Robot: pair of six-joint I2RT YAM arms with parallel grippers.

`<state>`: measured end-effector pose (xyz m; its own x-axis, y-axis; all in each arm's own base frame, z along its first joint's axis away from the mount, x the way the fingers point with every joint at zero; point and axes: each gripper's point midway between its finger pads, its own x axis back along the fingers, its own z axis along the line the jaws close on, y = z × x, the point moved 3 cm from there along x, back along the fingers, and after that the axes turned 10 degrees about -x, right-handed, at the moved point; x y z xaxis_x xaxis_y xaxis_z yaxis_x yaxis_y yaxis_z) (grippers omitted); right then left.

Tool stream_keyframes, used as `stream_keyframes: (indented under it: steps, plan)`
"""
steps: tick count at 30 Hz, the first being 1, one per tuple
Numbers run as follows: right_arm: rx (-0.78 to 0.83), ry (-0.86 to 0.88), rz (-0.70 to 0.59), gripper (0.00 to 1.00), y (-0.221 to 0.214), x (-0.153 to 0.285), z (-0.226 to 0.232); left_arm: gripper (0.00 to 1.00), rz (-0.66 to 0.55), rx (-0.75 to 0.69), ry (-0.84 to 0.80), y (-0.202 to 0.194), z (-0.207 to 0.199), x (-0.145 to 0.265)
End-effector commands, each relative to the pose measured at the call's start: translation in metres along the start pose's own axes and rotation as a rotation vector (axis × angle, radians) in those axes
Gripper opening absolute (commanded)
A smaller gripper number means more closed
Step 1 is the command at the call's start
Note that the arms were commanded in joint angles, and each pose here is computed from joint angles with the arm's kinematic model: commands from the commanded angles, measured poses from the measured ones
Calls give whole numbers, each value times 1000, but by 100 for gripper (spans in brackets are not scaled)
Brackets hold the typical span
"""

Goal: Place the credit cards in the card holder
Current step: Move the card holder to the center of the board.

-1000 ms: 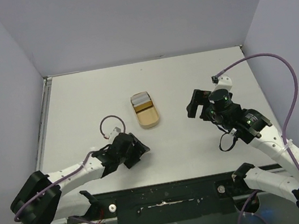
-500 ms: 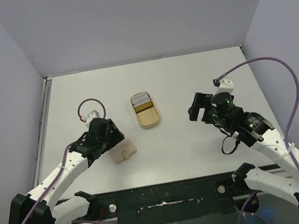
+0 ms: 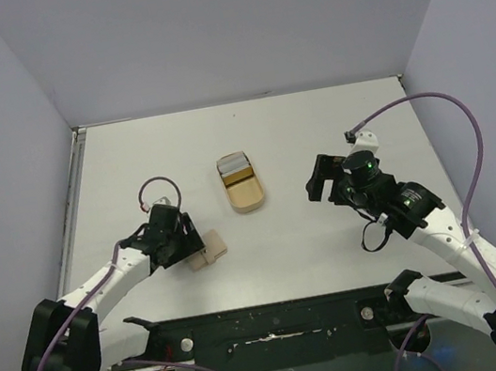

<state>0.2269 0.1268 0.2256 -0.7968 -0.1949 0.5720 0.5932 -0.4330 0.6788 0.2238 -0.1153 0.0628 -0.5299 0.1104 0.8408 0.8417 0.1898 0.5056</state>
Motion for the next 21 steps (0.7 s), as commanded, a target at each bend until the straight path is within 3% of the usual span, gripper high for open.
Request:
stream_keyframes:
  steps: [1,5,12,21]
  plan:
    - [-12,41,-28,98,10,0,10,68,5,-5,-86,-1,-13,-5]
    - [-15,38,-23,98,9,-1,10,55,43,-1,-207,-11,-33,1]
    - [-28,23,9,98,2,-7,9,44,79,49,-408,-31,-82,14]
    - [-46,40,27,98,-1,-7,13,41,110,19,-626,-54,-161,30]
